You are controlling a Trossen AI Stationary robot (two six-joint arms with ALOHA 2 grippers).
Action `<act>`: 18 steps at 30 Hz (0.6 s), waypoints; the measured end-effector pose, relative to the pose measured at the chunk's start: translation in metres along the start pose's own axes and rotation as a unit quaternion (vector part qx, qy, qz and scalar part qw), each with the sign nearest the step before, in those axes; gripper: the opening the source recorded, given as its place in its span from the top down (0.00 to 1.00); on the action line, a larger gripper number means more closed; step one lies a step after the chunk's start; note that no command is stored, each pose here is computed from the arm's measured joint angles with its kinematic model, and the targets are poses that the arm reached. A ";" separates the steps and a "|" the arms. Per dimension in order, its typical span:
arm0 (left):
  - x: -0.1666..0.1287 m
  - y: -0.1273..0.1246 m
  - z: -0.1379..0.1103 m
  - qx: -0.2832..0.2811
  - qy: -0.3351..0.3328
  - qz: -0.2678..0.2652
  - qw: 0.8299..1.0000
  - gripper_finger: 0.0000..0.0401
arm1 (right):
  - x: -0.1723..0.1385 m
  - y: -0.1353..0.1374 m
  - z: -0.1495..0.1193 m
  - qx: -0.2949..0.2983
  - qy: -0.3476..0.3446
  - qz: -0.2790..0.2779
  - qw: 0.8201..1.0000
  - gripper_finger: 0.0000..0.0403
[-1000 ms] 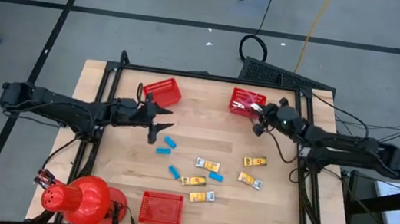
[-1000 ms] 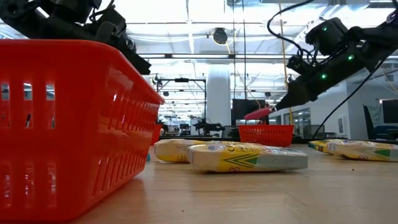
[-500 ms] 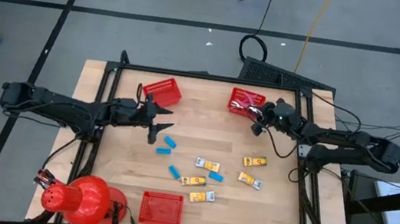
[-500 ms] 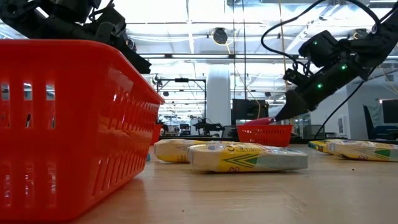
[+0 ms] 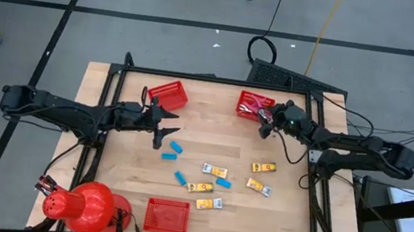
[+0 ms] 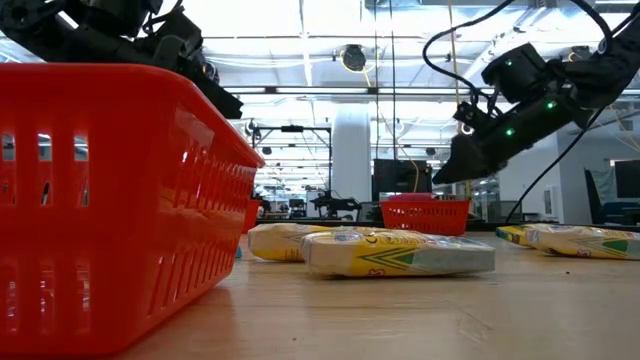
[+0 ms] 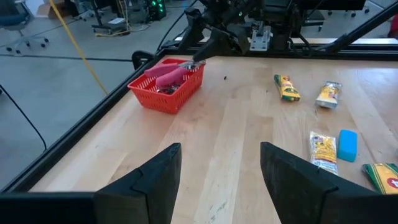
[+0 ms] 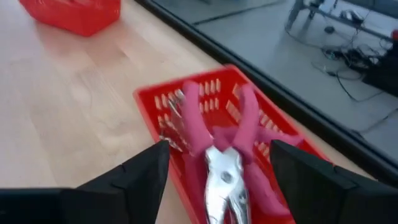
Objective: Pick & Place School Supplies
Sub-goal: Put the blue eraser into the top left red bin
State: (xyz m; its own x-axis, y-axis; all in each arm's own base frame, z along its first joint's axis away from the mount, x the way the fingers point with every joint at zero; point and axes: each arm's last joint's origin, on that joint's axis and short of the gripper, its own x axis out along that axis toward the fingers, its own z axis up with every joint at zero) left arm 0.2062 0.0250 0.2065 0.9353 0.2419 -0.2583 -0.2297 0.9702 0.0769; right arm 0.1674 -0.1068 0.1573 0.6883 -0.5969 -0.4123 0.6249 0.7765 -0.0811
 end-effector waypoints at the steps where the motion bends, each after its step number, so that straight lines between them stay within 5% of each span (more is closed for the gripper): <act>1: 0.000 0.000 0.000 0.000 0.001 0.000 1.000 0.44 | -0.001 0.003 0.002 -0.002 -0.008 0.008 1.000 0.35; 9: 0.004 -0.003 -0.021 -0.042 0.099 -0.023 0.994 0.44 | -0.018 0.057 0.014 -0.031 -0.055 0.167 0.984 0.42; 18: 0.016 -0.014 -0.046 -0.061 0.229 -0.041 0.971 0.44 | -0.048 0.108 0.022 -0.074 -0.089 0.222 0.968 0.42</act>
State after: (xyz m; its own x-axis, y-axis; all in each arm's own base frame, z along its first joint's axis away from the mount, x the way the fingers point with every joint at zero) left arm 0.2118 0.0156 0.1571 0.7409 0.1174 -0.6613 -0.2166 0.9738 -0.0698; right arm 0.2103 0.0012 0.1883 0.9379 -0.2133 -0.2737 0.2026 0.9770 -0.0671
